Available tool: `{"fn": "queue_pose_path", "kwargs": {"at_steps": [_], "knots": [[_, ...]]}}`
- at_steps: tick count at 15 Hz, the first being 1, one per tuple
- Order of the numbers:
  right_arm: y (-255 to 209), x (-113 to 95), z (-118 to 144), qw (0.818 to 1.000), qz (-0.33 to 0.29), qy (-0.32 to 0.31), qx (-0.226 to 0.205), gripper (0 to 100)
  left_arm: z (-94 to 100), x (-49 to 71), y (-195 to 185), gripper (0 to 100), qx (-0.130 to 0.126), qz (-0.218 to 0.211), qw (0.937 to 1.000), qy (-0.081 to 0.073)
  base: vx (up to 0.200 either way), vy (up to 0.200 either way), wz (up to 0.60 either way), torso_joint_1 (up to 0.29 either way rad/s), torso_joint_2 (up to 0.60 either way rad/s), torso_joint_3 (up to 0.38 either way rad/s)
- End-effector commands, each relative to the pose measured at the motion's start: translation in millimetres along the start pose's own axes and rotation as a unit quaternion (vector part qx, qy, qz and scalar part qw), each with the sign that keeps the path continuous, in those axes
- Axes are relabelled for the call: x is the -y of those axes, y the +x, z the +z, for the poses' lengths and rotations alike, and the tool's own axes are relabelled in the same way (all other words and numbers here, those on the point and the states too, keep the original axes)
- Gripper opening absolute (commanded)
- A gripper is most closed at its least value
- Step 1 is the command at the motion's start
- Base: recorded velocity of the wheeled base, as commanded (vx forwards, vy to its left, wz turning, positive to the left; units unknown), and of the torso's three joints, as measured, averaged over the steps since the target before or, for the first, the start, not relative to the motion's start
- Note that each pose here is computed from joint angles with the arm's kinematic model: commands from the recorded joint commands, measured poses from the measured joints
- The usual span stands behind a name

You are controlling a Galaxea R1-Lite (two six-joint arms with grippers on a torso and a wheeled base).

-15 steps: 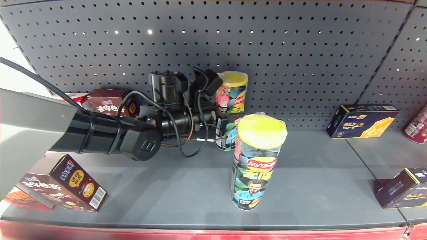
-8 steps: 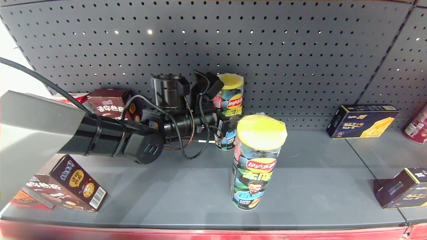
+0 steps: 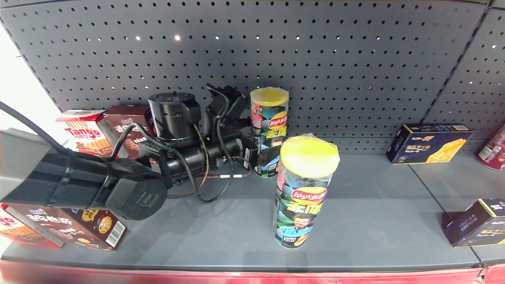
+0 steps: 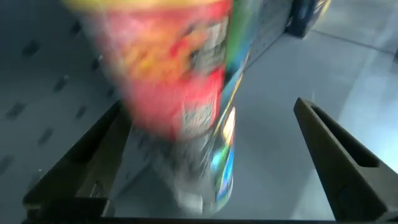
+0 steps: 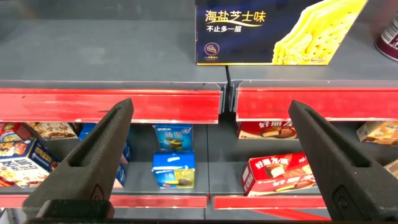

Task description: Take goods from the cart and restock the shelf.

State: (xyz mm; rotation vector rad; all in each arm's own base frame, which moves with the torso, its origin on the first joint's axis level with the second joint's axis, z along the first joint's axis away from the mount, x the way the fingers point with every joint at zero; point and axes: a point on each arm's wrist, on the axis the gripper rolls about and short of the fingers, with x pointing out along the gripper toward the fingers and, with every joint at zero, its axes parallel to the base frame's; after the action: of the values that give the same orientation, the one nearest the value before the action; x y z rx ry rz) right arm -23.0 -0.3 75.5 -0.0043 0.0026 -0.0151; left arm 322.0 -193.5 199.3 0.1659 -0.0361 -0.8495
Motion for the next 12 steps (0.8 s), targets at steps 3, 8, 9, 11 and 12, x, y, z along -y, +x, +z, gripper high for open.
{"fn": "queue_pose_path", "kwargs": {"at_steps": [3, 8, 9, 11, 12], "knots": [[0.2, 0.0, 0.0, 1.0, 0.0, 0.0, -0.001, 100, -5.1, 11.0, -40.2, 100, -0.022, 0.063, 0.9976, 0.019, 0.0, 0.0, 0.0, 0.0, 0.0, 0.0], [0.2, 0.0, 0.0, 1.0, 0.0, 0.0, -0.001, 100, -5.3, 7.9, -41.3, 100, -0.03, 0.104, 0.9938, 0.025, 0.0, 0.0, 0.0, 0.0, 0.0, 0.0], [0.0, 0.0, 0.0, 1.0, 0.0, 0.0, 0.0, 100, -8.6, 7.5, -36.4, 100, -0.039, 0.119, 0.9919, 0.023, 0.0, 0.0, 0.0, 0.0, 0.0, 0.0], [0.0, 0.0, 0.0, 1.0, 0.0, 0.0, 0.0, 100, -14.1, 6.1, -31.7, 100, -0.052, 0.142, 0.9882, 0.022, 0.0, 0.0, 0.0, 0.0, 0.0, 0.0], [0.2, 0.0, 0.0, 1.0, 0.0, 0.0, -0.001, 100, -16.8, 3.4, -27.8, 100, -0.061, 0.167, 0.9839, 0.022, 0.0, 0.0, 0.0, 0.0, 0.0, 0.0]]}}
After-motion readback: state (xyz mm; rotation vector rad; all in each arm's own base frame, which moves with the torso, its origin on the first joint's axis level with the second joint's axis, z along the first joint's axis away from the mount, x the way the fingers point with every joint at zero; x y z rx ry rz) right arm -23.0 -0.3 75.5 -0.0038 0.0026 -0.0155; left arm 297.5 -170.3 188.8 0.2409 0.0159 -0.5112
